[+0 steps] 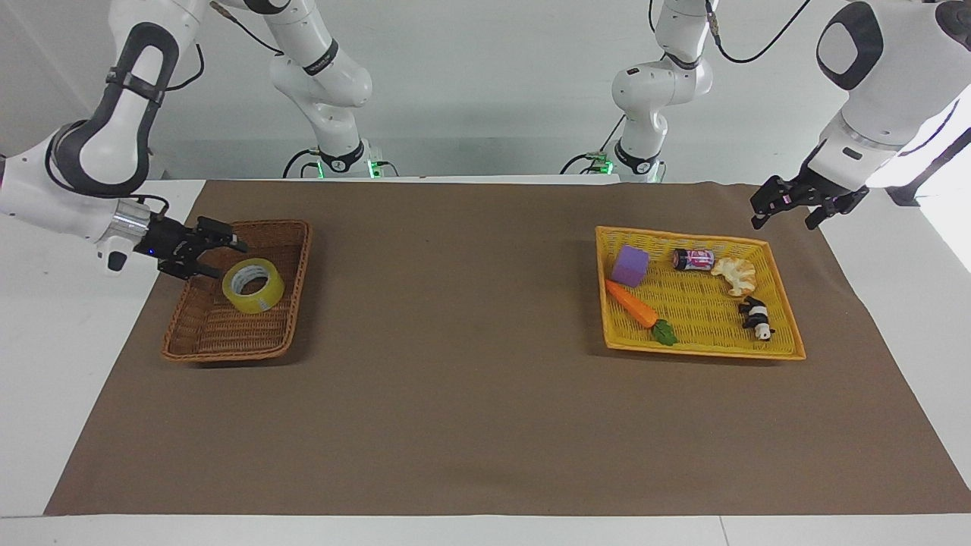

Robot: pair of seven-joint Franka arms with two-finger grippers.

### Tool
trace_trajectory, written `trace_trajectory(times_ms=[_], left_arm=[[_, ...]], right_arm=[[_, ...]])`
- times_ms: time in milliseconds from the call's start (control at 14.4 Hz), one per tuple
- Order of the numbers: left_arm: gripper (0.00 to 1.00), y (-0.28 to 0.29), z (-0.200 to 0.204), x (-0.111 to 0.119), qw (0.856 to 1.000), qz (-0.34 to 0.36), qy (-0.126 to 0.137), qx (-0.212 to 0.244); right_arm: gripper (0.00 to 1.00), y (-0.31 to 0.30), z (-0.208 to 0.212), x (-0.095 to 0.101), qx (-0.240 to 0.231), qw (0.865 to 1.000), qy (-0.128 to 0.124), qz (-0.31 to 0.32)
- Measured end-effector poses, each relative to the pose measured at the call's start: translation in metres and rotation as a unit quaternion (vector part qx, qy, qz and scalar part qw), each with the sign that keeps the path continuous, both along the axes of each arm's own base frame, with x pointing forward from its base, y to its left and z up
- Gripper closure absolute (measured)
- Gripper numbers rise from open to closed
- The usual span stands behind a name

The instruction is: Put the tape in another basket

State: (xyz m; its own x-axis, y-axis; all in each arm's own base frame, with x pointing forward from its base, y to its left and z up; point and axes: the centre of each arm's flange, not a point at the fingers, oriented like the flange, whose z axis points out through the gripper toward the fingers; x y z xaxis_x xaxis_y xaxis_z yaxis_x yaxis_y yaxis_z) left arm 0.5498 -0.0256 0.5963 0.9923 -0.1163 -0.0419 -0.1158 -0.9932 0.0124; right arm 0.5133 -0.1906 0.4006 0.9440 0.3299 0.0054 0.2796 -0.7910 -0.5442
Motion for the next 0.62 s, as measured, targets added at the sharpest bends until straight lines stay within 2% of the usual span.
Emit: trace_trajectory(times_ms=[346, 623], left_arm=[[0.00, 0.000, 0.000, 0.000, 1.000, 0.000, 0.000, 0.000], [0.00, 0.000, 0.000, 0.000, 1.000, 0.000, 0.000, 0.000]], right_arm=[[0.00, 0.067, 0.062, 0.020, -0.092, 0.996, 0.002, 0.011], [0.00, 0.115, 0.113, 0.019, -0.177, 0.983, 0.008, -0.045]])
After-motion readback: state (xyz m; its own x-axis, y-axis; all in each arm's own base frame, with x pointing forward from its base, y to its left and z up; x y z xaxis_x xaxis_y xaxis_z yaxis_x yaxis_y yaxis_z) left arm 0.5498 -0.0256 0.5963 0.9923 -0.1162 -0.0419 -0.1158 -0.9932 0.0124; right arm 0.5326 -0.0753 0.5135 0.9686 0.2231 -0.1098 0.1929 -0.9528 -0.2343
